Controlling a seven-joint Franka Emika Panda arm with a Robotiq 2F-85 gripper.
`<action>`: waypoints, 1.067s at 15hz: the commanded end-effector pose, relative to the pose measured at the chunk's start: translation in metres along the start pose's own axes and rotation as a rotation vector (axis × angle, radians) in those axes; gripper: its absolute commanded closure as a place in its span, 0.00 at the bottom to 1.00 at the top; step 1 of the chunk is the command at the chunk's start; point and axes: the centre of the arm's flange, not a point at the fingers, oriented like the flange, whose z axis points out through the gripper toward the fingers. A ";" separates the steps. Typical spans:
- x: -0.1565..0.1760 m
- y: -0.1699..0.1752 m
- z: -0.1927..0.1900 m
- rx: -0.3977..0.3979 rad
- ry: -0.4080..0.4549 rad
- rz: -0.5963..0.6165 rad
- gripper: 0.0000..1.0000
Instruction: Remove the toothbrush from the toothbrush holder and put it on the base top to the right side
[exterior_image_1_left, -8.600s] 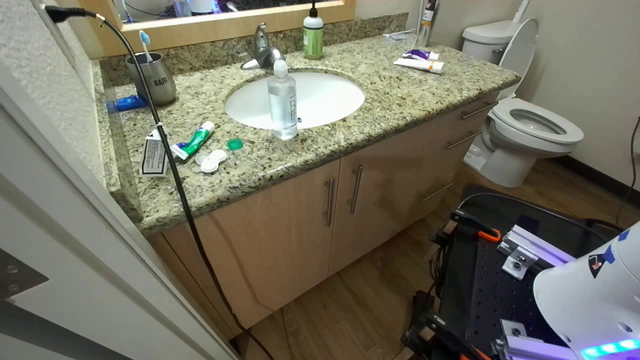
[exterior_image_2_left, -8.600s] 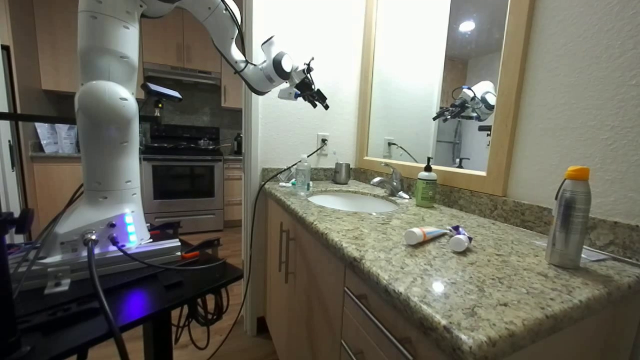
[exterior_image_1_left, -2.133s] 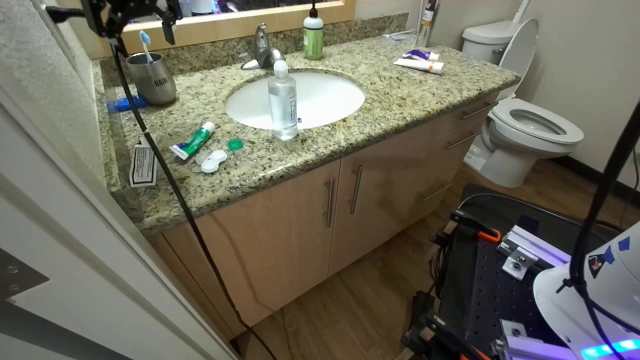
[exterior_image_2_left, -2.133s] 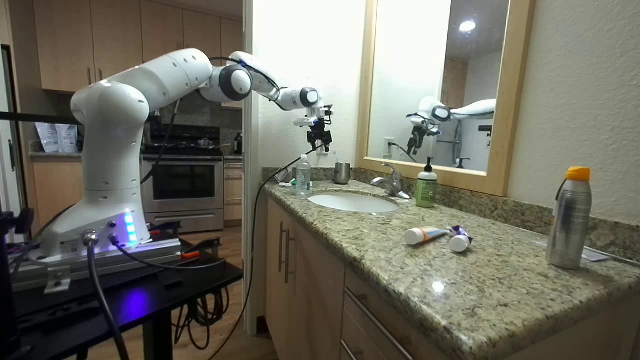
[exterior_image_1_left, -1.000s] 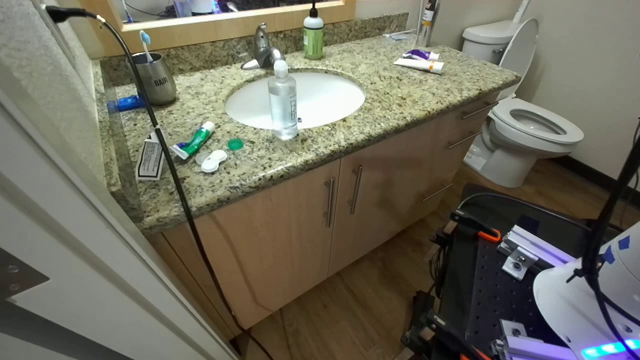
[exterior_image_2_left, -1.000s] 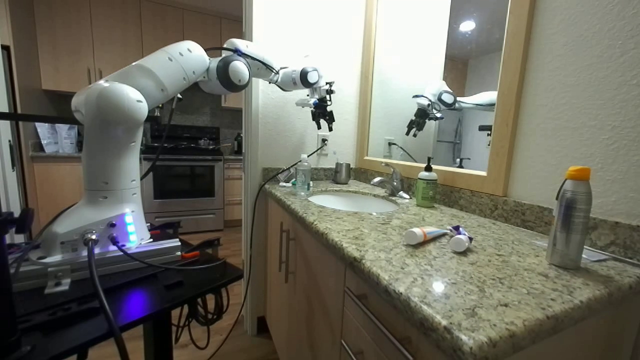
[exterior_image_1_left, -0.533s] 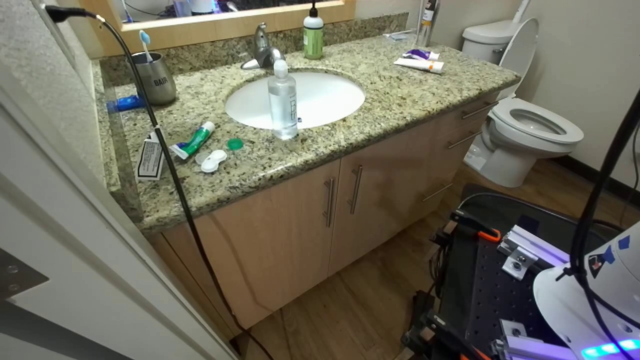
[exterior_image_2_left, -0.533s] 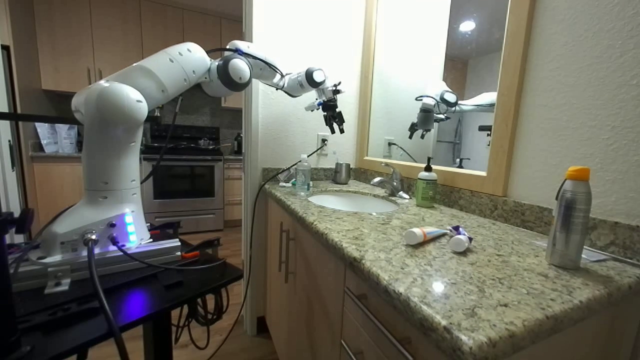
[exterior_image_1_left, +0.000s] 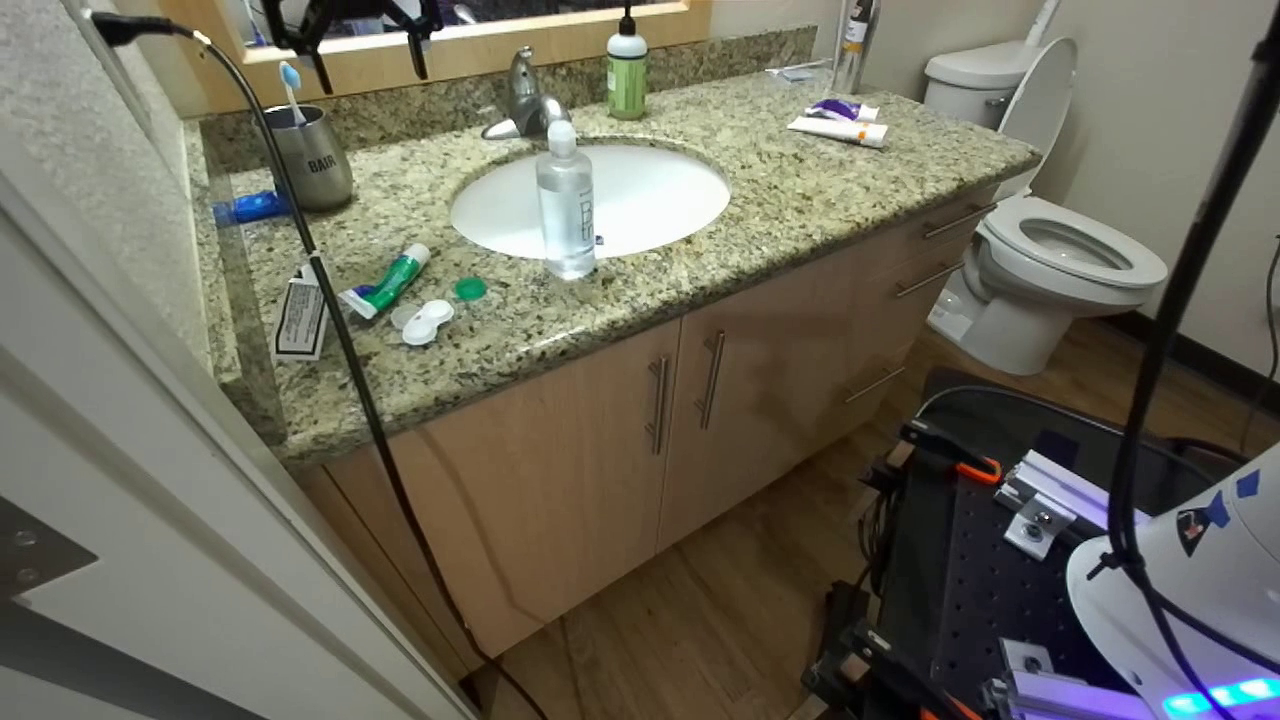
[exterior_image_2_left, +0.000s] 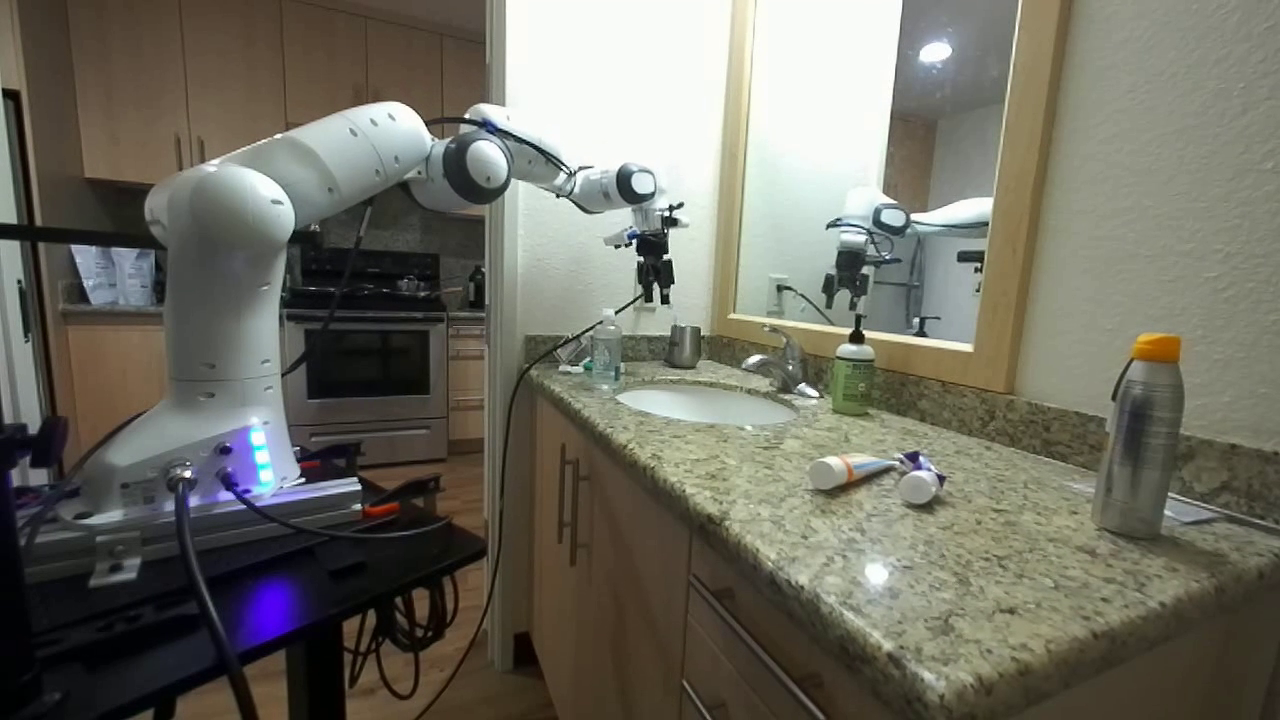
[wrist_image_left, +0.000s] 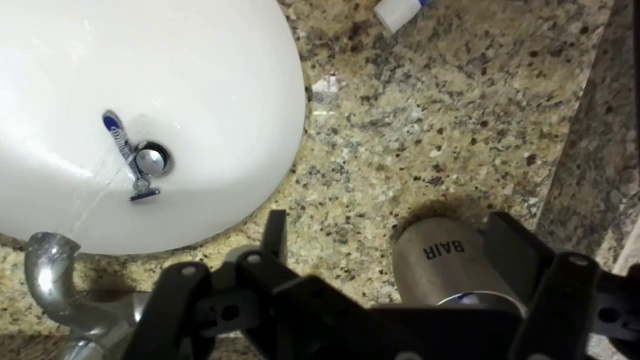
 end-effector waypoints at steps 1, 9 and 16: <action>0.029 -0.026 0.004 0.075 -0.017 -0.016 0.00; 0.033 -0.047 0.013 0.114 0.108 -0.003 0.00; 0.038 -0.057 0.019 0.152 0.224 -0.006 0.00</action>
